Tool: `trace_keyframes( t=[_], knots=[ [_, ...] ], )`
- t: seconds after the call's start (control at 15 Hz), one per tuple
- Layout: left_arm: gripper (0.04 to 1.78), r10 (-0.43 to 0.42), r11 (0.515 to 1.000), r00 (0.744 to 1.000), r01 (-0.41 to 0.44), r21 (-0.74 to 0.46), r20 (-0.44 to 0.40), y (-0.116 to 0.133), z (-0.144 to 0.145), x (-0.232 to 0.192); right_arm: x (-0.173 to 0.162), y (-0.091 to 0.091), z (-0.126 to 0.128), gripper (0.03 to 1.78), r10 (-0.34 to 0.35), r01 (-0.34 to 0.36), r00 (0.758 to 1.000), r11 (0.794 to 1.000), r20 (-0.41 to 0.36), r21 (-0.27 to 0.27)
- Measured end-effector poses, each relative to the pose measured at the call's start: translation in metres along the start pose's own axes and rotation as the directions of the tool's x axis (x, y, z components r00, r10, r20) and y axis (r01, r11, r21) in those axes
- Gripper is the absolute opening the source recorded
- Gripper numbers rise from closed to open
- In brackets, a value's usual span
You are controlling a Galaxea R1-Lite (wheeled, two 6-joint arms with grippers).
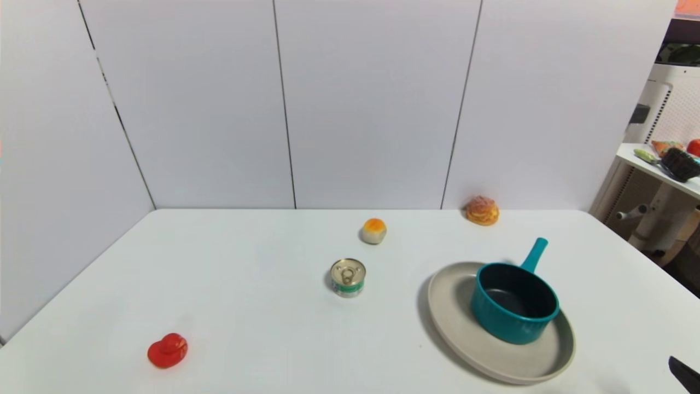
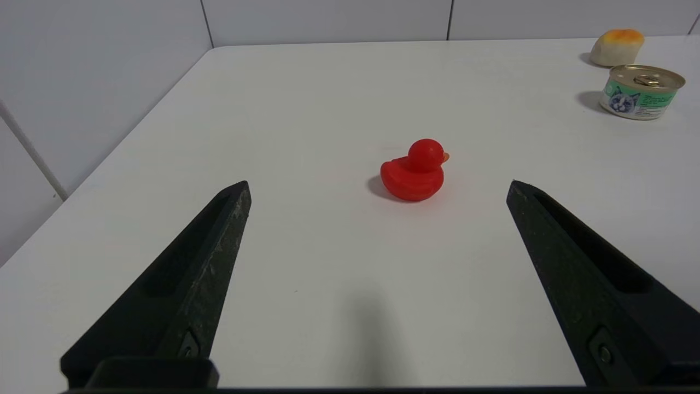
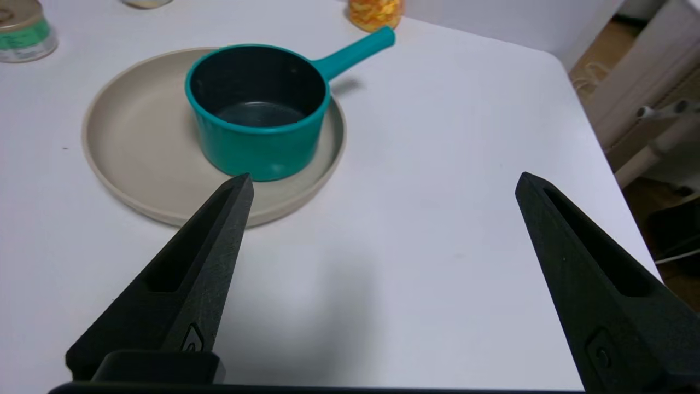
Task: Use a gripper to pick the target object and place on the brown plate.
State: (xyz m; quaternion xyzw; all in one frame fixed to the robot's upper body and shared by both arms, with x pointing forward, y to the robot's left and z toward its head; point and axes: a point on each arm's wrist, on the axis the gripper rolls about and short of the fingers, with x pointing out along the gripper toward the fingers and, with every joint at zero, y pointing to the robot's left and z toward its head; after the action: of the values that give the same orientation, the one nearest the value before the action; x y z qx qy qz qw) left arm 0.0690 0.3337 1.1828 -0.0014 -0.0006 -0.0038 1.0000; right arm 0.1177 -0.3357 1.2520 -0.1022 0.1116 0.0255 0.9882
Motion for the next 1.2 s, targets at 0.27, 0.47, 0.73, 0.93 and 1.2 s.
trace_keyframes(
  t=[0.27,0.47,0.73,0.93,1.2],
  knots=[
    [1.69,0.000,1.000,1.000,0.000,0.000,0.000,0.000,0.000,0.000,-0.019,0.011,-0.053,1.68,-0.025,0.024,0.994,1.000,0.102,0.010],
    [1.69,0.000,1.000,1.000,0.000,0.000,0.000,0.000,0.000,0.000,-0.028,0.016,-0.071,1.69,0.001,-0.008,0.986,0.999,0.169,0.042],
    [1.69,0.000,1.000,1.000,0.000,0.000,0.000,0.000,0.000,0.000,-0.031,0.017,-0.076,1.69,-0.020,-0.003,0.976,0.994,0.216,0.110],
    [1.69,0.000,1.000,1.000,0.000,0.000,0.000,0.000,0.000,0.000,-0.032,0.017,-0.077,1.69,-0.037,0.005,0.974,0.990,0.224,0.144],
    [1.69,0.000,1.000,1.000,0.000,0.000,0.000,0.000,0.000,0.000,-0.032,0.017,-0.077,1.69,-0.035,0.007,0.974,0.993,0.225,0.122]
  ],
)
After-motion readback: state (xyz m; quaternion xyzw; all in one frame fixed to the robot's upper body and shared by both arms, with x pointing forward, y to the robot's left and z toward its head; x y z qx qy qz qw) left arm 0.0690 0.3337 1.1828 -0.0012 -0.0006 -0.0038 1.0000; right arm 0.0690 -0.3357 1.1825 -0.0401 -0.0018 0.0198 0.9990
